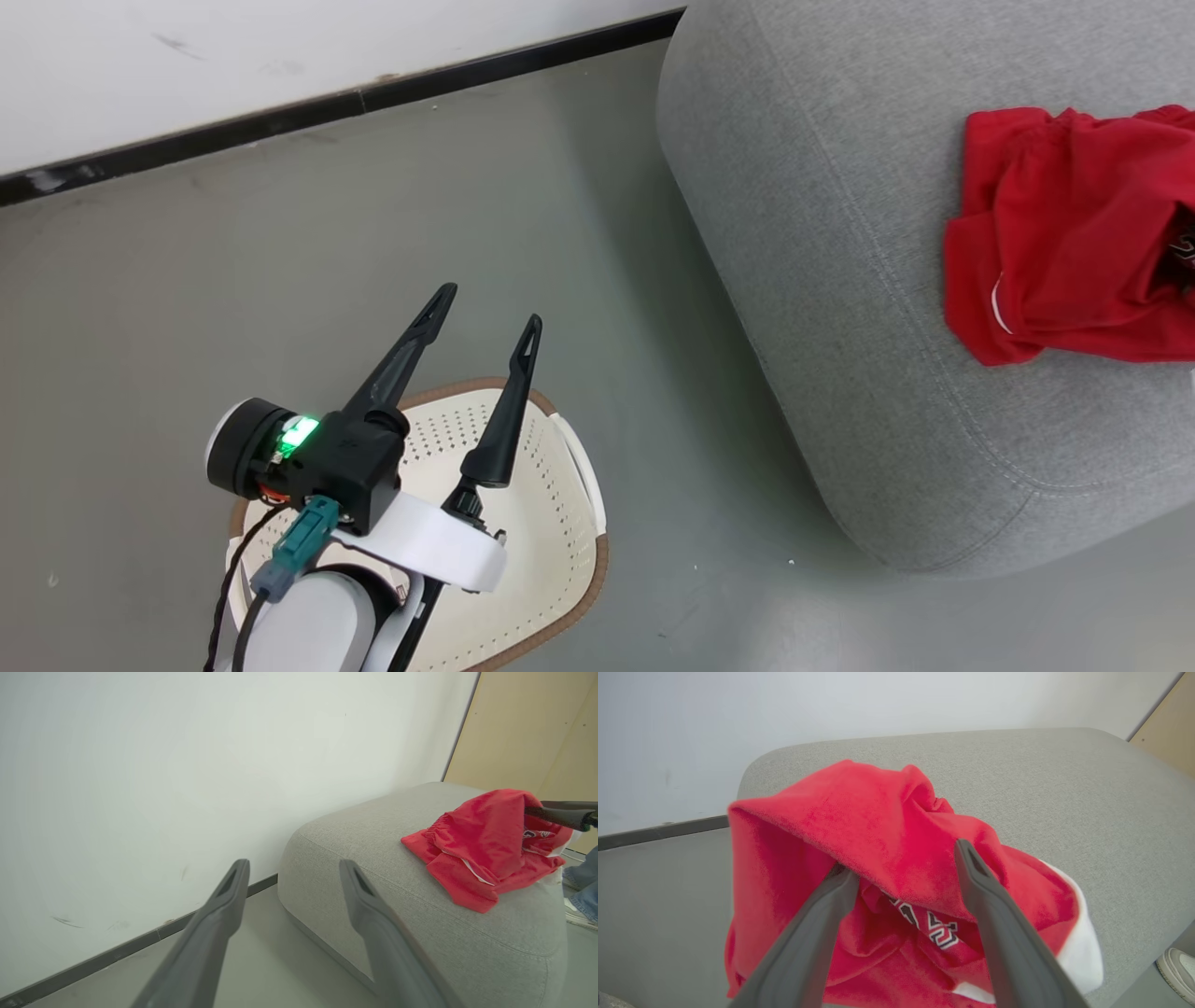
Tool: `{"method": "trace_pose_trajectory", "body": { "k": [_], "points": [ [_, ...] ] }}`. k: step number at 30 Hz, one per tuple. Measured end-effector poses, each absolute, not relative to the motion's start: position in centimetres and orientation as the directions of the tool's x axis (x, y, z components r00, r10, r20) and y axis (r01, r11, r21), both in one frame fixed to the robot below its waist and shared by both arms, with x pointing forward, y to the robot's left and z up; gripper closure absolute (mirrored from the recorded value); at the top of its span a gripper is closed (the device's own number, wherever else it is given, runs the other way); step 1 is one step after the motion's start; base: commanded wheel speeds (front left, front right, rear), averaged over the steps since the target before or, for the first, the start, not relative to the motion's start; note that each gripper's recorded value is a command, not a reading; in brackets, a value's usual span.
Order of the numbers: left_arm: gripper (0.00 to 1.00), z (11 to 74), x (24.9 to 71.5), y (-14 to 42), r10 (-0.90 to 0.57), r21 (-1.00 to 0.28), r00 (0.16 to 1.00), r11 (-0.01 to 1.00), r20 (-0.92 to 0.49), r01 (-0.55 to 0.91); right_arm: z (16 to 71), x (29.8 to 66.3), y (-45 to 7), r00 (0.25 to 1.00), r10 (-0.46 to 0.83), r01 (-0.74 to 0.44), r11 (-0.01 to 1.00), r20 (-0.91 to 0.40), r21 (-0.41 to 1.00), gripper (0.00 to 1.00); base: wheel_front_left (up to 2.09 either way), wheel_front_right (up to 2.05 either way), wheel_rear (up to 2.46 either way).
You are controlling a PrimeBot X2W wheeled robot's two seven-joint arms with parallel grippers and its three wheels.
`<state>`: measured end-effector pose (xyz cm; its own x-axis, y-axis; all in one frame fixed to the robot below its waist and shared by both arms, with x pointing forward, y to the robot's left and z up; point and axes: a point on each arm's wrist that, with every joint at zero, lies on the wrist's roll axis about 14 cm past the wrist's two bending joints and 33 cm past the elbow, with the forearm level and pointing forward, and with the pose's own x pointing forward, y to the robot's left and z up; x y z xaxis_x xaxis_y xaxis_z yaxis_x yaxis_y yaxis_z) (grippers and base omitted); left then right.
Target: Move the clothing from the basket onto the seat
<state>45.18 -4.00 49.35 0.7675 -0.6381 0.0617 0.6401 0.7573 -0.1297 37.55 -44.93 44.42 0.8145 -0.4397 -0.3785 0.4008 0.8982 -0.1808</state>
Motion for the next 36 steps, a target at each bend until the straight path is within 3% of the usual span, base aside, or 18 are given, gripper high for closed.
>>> {"method": "trace_pose_trajectory", "body": {
  "k": [7, 16, 36],
  "points": [
    [0.0, 50.0, 45.4, -3.8, -0.621, -0.125, 0.78, 0.77, 0.084, 0.626, 45.0, 36.1, -44.5, 0.834, -0.423, 0.381, 0.906, -0.355, -0.184, 0.0, 0.0, 0.0, 0.0],
    [0.0, 50.5, 45.6, -1.9, -0.555, -0.126, 0.827, 0.817, 0.094, 0.563, 49.2, 36.5, -43.0, 0.909, -0.357, 0.319, 0.928, -0.216, -0.194, 0.0, 0.0, 0.0, 0.0],
    [0.0, 49.1, 43.0, 6.9, -0.28, -0.129, 0.96, 0.952, 0.007, 0.278, 55.8, 41.0, -32.8, 0.993, -0.1, 0.107, 0.988, 0.061, -0.115, 0.0, 0.0, 0.0, 0.0]
  ]
}}
